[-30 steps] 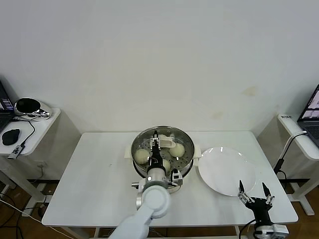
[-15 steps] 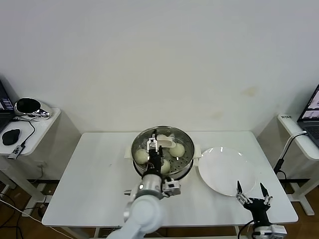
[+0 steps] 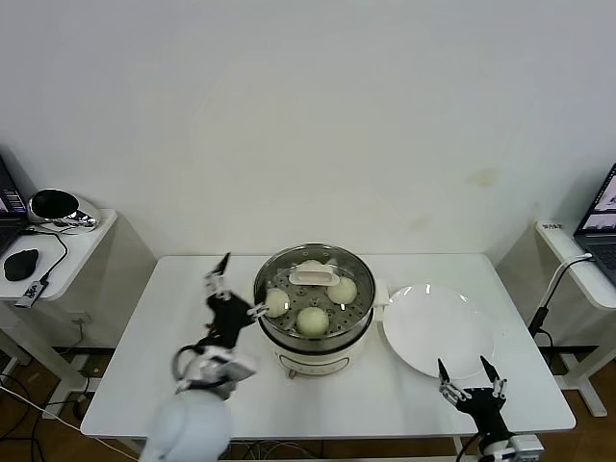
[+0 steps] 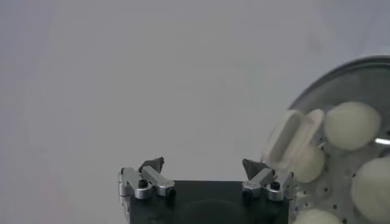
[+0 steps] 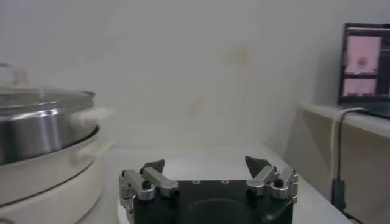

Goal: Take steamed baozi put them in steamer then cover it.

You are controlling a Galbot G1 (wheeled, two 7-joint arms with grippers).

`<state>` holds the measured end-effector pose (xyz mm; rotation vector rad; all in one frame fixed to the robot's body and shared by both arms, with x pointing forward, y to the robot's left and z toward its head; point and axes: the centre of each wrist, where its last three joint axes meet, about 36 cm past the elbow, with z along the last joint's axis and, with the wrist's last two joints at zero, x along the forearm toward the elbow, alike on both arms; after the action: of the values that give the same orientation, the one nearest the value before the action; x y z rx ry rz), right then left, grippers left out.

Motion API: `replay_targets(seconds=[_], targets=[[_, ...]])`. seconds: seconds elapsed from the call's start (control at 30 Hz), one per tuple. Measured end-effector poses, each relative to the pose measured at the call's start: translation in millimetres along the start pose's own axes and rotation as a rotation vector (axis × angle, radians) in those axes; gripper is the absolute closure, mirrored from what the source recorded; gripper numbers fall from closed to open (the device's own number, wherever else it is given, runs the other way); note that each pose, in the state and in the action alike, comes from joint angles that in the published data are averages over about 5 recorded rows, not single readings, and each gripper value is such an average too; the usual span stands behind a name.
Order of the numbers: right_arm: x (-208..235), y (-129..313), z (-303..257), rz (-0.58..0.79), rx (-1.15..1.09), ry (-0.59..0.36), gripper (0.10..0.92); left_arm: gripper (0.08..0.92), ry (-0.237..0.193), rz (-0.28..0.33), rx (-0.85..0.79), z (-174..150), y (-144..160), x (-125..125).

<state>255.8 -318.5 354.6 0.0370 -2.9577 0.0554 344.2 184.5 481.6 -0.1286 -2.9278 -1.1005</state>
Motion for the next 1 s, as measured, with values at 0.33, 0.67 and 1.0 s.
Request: replay_targets(seconds=[0.33, 0.67, 1.0], targets=[[12, 5, 1, -0.058, 0.027, 0.046, 0.200, 0.177, 0.142, 0.019, 0.287, 74, -19, 53], [23, 8, -2, -0.070, 0.046, 0.072, 0.200, 0.177, 0.271, 0.049, 0.429, 101, -35, 103], [25, 14, -11, -0.051, 0.024, 0.103, 0.200, 0.177, 0.329, 0.063, 0.480, 102, -35, 126]])
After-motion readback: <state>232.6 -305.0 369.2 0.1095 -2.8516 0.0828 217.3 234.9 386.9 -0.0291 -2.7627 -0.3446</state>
